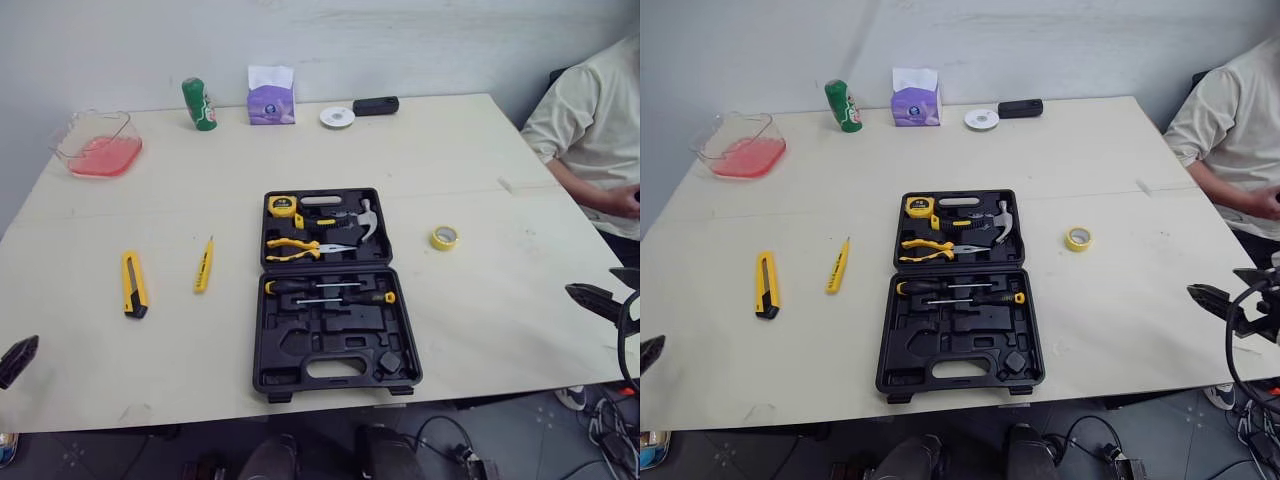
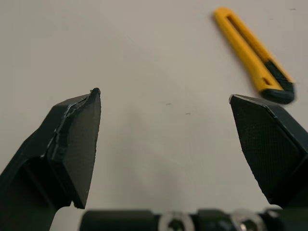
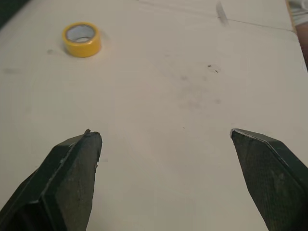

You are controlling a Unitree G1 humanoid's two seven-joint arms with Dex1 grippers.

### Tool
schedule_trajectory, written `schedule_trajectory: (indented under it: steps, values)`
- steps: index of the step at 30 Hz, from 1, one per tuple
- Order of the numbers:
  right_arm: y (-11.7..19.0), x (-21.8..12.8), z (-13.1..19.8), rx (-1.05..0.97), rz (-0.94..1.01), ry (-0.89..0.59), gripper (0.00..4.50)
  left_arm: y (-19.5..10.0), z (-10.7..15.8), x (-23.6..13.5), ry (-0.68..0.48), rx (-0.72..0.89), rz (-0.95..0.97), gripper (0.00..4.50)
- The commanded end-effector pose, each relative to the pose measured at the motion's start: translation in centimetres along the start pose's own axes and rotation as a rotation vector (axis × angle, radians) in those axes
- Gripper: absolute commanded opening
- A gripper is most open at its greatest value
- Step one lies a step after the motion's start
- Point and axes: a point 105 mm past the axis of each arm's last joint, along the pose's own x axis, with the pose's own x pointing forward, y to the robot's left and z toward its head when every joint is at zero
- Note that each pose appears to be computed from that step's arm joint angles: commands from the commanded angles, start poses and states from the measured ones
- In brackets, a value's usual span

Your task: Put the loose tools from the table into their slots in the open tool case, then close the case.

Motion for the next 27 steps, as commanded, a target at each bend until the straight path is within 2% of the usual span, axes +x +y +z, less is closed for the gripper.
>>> schedule_trajectory:
  steps: [1,5,8,11,15,18,23,27]
  values:
    - [0.1,-0.1,2.0,-0.067,0.003,-0.048,4.45,-0.5,1.7,0.1,-0.04,0.03,-0.016,4.5]
    - [4.2,1.5,5.0,-0.108,0.144,-0.125,4.45,-6.1,2.4,2.0,-0.04,0.044,-0.185,4.5]
    - [8.7,2.4,7.6,-0.123,0.312,-0.184,4.45,-11.1,3.5,3.3,-0.056,0.066,-0.317,4.5]
    - [13.3,2.8,9.8,-0.142,0.489,-0.231,4.45,-14.2,4.0,4.3,-0.037,0.058,-0.365,4.5]
    - [19.8,3.1,11.9,-0.226,0.752,-0.278,4.45,-17.2,3.9,5.9,0.028,0.077,-0.364,4.5]
    - [23.1,3.1,13.2,-0.285,0.894,-0.318,4.45,-19.3,2.9,7.0,0.105,0.036,-0.372,4.5]
    - [26.5,3.2,14.2,-0.346,1.045,-0.366,4.45,-20.8,0.8,8.7,0.218,-0.029,-0.277,4.5]
    - [28.5,3.5,14.5,-0.387,1.127,-0.387,4.45,-22.6,0.2,10.1,0.227,0.022,-0.248,4.5]
